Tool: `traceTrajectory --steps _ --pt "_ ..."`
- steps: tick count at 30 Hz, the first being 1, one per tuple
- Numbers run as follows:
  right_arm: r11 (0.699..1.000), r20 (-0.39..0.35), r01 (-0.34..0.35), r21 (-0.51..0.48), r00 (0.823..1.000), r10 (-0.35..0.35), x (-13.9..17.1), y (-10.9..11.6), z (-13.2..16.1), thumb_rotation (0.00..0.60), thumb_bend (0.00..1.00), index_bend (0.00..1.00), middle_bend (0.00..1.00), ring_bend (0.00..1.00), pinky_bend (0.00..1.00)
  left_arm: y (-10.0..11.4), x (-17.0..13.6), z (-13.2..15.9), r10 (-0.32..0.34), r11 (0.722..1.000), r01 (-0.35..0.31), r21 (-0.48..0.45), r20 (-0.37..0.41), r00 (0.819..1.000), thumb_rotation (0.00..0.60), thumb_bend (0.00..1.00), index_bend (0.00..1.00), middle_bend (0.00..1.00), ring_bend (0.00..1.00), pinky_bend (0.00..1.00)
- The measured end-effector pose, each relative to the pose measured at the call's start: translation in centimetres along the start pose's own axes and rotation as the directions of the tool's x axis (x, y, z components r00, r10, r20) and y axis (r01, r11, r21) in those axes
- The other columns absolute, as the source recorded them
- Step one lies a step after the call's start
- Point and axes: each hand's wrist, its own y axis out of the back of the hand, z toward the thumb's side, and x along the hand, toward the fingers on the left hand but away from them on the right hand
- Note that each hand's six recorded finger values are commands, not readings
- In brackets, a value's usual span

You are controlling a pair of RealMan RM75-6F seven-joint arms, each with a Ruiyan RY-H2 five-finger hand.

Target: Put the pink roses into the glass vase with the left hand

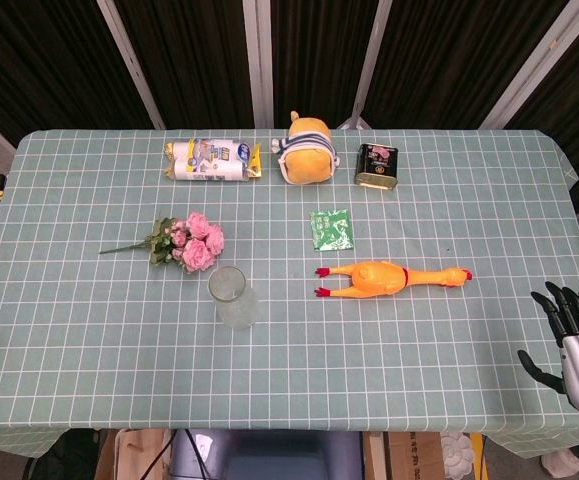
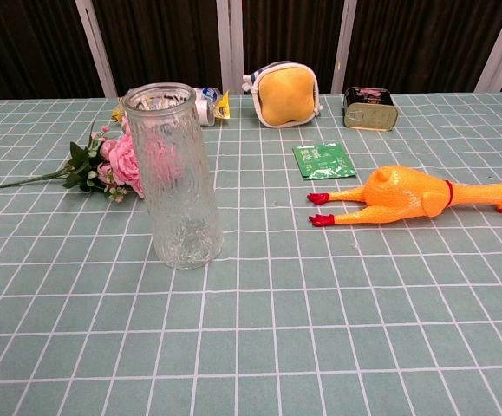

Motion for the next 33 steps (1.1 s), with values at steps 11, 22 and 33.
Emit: traceTrajectory --steps 11,22,33 --pt "0.999 -0.002 -0.018 -0.040 1.000 0.018 0.3 -0.8 1.3 0.600 0.28 0.15 0.08 0.04 0.00 0.4 -0.2 0.3 0.010 1.000 -0.009 -0.009 0.017 1.000 0.600 0.29 0.11 0.05 0.00 0.05" --pt "0.998 0.018 -0.045 -0.034 0.999 0.045 0.3 -1.1 1.1 0.600 0.28 0.15 0.08 0.04 0.00 -0.4 0.5 0.0 -0.022 1.000 0.022 0.003 0.024 0.999 0.600 0.29 0.11 0.05 0.00 0.05" --pt "0.998 0.012 -0.048 -0.046 0.999 0.048 0.5 -0.8 1.1 0.600 0.28 0.15 0.08 0.04 0.00 -1.2 0.5 1.1 -0.037 0.999 0.036 0.012 0.057 0.998 0.600 0.28 0.11 0.06 0.00 0.05"
